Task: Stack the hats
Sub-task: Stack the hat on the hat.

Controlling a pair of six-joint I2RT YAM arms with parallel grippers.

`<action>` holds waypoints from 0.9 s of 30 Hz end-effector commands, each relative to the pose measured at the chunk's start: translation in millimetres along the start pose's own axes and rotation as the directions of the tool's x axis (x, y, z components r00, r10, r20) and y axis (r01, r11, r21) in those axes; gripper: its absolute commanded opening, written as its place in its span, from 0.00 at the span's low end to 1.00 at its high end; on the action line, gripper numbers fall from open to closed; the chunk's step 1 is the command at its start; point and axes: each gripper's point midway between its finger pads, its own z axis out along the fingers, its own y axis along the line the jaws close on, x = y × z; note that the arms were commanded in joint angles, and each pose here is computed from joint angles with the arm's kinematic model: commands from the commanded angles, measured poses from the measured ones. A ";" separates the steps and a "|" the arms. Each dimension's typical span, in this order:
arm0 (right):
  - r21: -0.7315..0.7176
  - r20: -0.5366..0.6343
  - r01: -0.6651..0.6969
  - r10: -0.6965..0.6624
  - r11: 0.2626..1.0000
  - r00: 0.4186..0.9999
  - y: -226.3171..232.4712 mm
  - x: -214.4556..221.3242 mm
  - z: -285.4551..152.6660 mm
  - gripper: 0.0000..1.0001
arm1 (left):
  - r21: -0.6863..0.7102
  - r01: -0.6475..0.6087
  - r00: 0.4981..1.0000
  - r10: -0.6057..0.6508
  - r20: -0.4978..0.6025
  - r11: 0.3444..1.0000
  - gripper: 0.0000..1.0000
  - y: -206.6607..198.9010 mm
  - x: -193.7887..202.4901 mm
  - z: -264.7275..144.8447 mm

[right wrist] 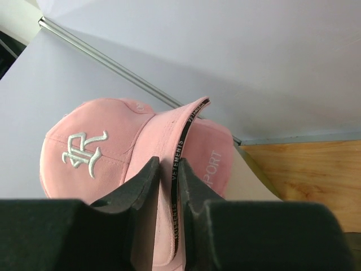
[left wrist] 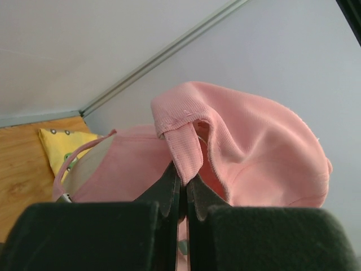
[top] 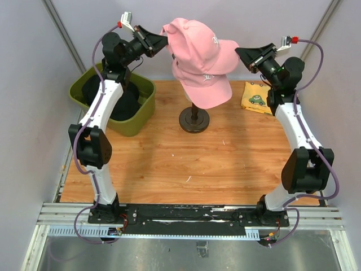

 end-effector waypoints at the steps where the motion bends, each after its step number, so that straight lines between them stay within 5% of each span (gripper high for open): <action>1: 0.020 0.006 0.066 -0.066 0.998 0.998 10.3 1.6 -11.4 0.11 | 0.070 0.003 1.000 -0.002 -0.014 0.998 0.01 -17.1 -4.6 2.3; 14: 0.122 0.061 0.079 -0.087 0.989 0.994 47.8 19.1 -40.3 0.01 | 0.141 0.046 0.997 -0.036 -0.071 0.989 0.01 -30.2 -1.4 11.7; 27: 0.331 0.236 -0.014 -0.068 0.944 0.969 50.5 56.7 -79.3 0.01 | 0.091 0.055 0.990 -0.042 -0.137 0.994 0.00 -15.9 9.3 27.0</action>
